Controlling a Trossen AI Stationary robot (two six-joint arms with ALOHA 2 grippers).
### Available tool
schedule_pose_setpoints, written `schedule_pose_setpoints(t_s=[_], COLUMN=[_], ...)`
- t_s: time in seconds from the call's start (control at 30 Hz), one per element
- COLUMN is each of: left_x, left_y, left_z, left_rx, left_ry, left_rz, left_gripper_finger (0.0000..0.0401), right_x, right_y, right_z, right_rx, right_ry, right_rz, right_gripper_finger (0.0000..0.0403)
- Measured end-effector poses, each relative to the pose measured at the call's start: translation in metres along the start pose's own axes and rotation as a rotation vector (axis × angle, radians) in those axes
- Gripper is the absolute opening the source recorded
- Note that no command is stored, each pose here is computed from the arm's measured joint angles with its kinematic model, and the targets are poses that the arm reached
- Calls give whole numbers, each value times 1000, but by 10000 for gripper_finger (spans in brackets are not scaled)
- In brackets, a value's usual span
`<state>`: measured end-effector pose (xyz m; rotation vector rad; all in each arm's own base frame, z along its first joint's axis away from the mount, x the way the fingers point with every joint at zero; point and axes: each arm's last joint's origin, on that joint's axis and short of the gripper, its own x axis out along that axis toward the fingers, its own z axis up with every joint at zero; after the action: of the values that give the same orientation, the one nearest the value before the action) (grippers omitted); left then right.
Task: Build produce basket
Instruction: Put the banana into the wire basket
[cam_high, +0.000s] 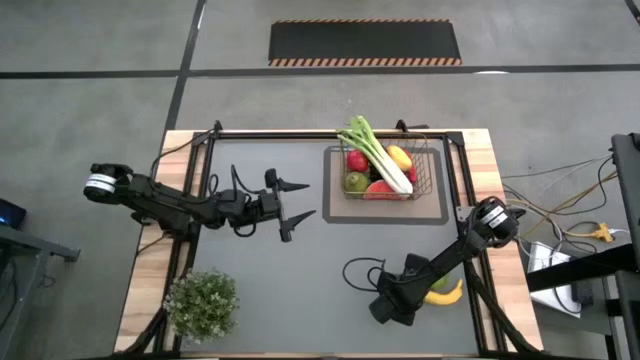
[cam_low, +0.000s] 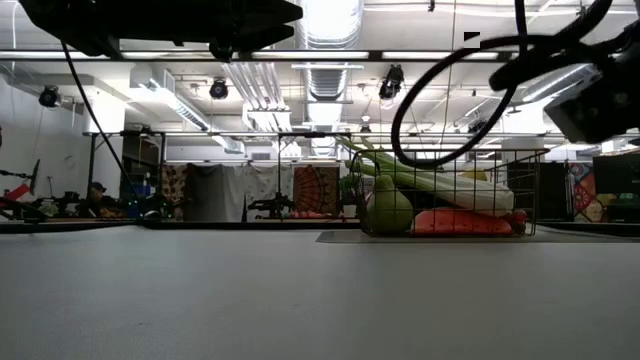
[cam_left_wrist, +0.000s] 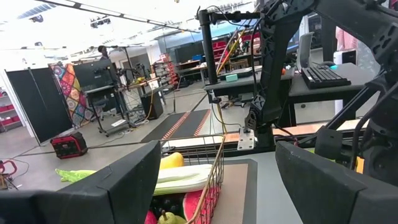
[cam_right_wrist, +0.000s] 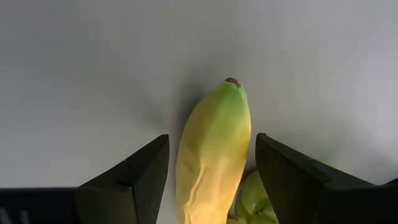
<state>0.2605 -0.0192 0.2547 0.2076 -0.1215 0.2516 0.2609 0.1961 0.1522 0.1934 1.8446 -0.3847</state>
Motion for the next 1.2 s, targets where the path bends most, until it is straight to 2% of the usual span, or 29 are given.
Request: schedule_pose_setpoints(t_s=[0.17, 0.4, 0.5, 0.73, 0.97, 1.07, 1.2], left_x=[0, 0, 0, 0, 0, 0, 0], left_y=[0, 0, 0, 0, 0, 0, 0], left_z=[0, 0, 0, 0, 0, 0, 0], left_rx=[0, 0, 0, 6, 8, 6, 5], left_ry=[0, 0, 0, 0, 0, 0, -3], left_rz=[0, 0, 0, 0, 0, 0, -9], left_gripper_finger=[299, 299, 299, 299, 299, 299, 299], right_x=[0, -1, -1, -2, -22, -38, -65], right_y=[0, 0, 1, 2, 3, 0, -4], right_z=[1, 1, 1, 2, -2, -5, -5], right_rx=[21, 30, 29, 100, 65, 37, -44], right_ry=[-11, -24, -36, -35, -100, -186, -451], right_rz=[-3, 2, 10, 33, 177, 241, 303], right_gripper_finger=[205, 102, 71, 76, 73, 72, 72])
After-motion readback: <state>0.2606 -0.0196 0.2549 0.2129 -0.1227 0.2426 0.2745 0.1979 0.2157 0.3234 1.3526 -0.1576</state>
